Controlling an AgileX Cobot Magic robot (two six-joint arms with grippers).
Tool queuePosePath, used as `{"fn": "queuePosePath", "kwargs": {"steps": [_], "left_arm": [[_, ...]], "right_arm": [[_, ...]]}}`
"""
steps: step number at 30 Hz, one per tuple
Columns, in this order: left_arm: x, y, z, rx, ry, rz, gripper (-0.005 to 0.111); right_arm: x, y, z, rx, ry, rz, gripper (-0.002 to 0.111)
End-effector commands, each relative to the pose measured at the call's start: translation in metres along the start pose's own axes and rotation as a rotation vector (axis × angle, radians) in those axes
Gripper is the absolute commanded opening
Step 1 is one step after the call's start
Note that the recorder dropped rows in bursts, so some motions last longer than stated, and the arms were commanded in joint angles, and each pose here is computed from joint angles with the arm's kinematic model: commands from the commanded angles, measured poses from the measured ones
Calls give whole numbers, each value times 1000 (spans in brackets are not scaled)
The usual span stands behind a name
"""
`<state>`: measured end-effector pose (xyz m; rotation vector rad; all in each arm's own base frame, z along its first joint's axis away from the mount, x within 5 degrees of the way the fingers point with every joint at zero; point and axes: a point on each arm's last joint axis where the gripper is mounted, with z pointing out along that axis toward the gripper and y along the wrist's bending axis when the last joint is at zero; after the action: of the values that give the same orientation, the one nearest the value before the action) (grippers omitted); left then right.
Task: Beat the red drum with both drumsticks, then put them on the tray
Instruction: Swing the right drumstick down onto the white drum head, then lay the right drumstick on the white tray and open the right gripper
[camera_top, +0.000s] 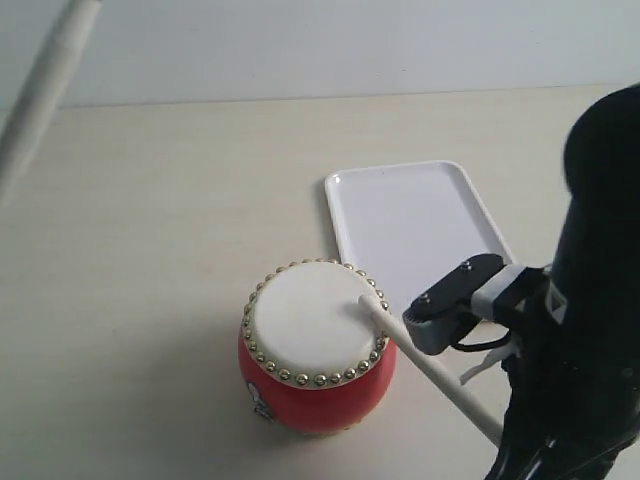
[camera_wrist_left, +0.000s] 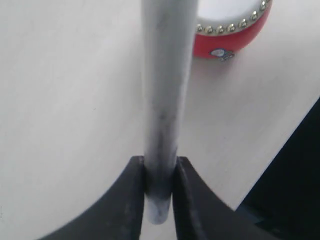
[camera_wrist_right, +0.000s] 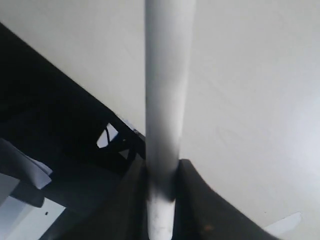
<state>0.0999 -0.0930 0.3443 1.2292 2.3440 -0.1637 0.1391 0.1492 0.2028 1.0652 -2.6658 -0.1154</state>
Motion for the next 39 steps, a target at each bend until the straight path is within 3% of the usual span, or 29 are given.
{"fn": "queuePosePath", "kwargs": {"steps": [1, 7, 10, 15, 26, 34, 39], "left_arm": [[9, -3, -17, -7, -75, -21, 0], [10, -1, -18, -24, -77, -18, 0], [10, -1, -18, -23, -77, -44, 0], [11, -2, -17, -22, -73, -69, 0], [7, -1, 0, -20, -104, -182, 0], [-8, 1, 22, -9, -47, -309, 0], [-18, 2, 44, 0, 37, -357, 0]], "right_arm": [[-7, -4, 4, 30, 24, -19, 0], [6, 2, -44, 63, -208, -34, 0], [12, -11, -72, 183, -324, 39, 0], [3, -41, -87, 183, -356, 164, 0], [-69, -134, -68, -19, -240, 418, 0], [-138, -183, -35, -35, -176, 407, 0], [-164, -198, -12, -49, -143, 412, 0]]}}
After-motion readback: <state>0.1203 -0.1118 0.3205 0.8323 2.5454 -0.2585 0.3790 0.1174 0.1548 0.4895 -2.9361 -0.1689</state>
